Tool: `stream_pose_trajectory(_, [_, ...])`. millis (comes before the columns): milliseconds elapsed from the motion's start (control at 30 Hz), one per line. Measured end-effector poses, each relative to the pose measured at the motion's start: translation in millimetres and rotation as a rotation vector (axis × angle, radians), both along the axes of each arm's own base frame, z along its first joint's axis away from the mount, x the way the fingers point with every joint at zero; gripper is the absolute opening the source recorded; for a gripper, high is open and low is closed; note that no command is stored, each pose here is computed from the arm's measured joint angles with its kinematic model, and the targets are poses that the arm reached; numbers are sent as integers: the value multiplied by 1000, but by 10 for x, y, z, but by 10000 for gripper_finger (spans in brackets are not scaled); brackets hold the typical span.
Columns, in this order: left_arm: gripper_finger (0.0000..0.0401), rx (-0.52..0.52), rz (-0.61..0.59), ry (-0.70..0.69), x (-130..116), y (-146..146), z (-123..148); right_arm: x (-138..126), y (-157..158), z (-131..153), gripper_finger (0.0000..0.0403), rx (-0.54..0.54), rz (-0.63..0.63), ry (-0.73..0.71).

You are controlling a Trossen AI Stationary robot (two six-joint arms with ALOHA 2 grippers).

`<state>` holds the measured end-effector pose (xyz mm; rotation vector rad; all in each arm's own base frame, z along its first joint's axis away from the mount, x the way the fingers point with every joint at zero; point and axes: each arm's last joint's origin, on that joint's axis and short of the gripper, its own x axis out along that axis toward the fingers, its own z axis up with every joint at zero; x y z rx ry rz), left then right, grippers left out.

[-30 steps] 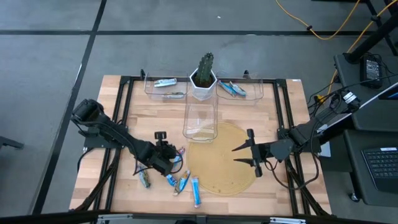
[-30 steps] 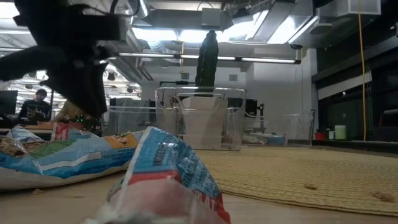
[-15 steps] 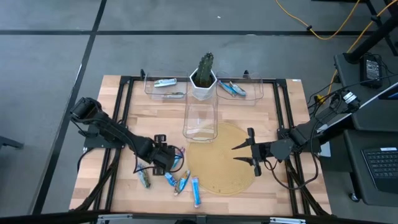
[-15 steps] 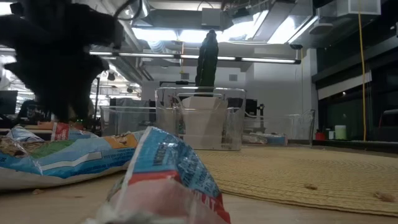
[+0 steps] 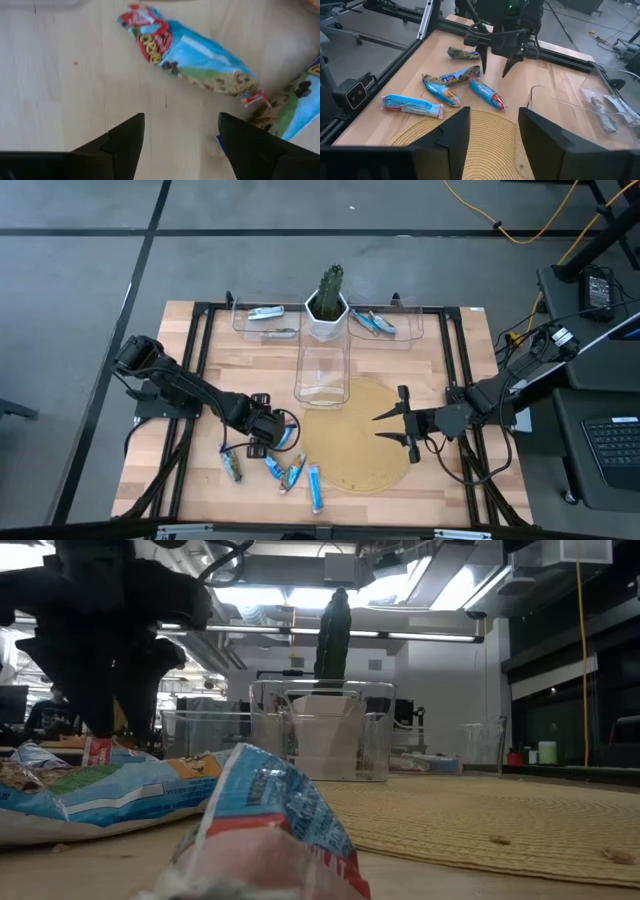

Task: Pick and place Granola Bars by type
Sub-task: Put the red green granola bar into the right transparent bin

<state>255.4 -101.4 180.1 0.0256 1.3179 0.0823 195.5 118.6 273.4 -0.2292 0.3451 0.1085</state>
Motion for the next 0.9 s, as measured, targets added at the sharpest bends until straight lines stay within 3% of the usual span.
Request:
stream_pose_trajectory(267, [245,-69,-47,-78,85,-49,24,28,15,-39,171,-31,0,13])
stream_pose_trajectory(667, [244,-88,-48,-146,153,-81,34,94,60,-81,171,-83,20,2])
stream_pose_trajectory(900, [244,-55,-44,-90,197,-96,-143,96,62,-75,171,-74,18,-4])
